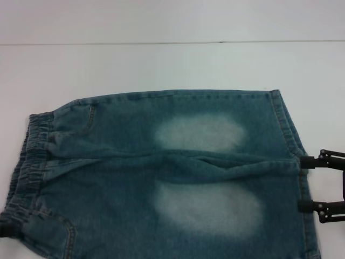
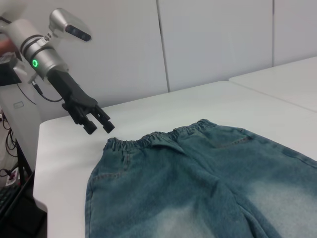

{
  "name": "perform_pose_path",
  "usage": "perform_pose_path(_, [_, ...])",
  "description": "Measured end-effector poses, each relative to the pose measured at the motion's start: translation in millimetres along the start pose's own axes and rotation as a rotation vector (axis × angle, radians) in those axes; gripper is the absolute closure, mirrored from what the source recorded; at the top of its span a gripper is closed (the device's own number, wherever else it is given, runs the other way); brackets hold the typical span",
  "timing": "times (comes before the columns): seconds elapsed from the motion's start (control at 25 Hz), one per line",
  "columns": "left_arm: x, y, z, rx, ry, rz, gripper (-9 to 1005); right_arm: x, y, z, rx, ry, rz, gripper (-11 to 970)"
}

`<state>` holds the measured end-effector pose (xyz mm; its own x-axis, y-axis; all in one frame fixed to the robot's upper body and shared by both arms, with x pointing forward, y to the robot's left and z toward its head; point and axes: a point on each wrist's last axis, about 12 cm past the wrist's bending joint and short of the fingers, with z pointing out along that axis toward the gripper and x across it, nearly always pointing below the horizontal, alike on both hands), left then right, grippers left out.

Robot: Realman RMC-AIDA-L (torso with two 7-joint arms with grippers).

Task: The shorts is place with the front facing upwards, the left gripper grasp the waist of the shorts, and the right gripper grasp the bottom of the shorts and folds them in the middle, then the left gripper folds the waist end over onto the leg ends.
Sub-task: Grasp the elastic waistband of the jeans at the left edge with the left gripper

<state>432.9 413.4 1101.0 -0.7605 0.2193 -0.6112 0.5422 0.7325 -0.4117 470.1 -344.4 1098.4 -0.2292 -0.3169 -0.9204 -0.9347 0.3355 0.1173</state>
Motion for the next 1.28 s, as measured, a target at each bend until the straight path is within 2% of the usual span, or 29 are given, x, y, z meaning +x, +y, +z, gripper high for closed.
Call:
perform_pose_path(0.24, [-6.3, 2.7, 21.5, -0.021, 0.060, 0.025, 98, 0.5, -0.2, -0.8, 0.008, -0.005, 0.002, 31])
perform_pose_path(0.4, [-7.2, 3.8, 27.9, -0.025, 0.093, 0.020, 98, 0.5, 0.0, -0.8, 0.007, -0.006, 0.004, 31])
perform_pose_path(0.92, [-8.5, 7.9, 16.4, -0.079, 0.113, 0.004, 137, -0.3, -0.6, 0.5, 0.005, -0.008, 0.004, 32])
perform_pose_path(1.28, [-13.4, 4.4, 23.4, -0.042, 0.129, 0.022, 210, -0.4, -0.7, 0.6, 0.010, -0.012, 0.008, 32])
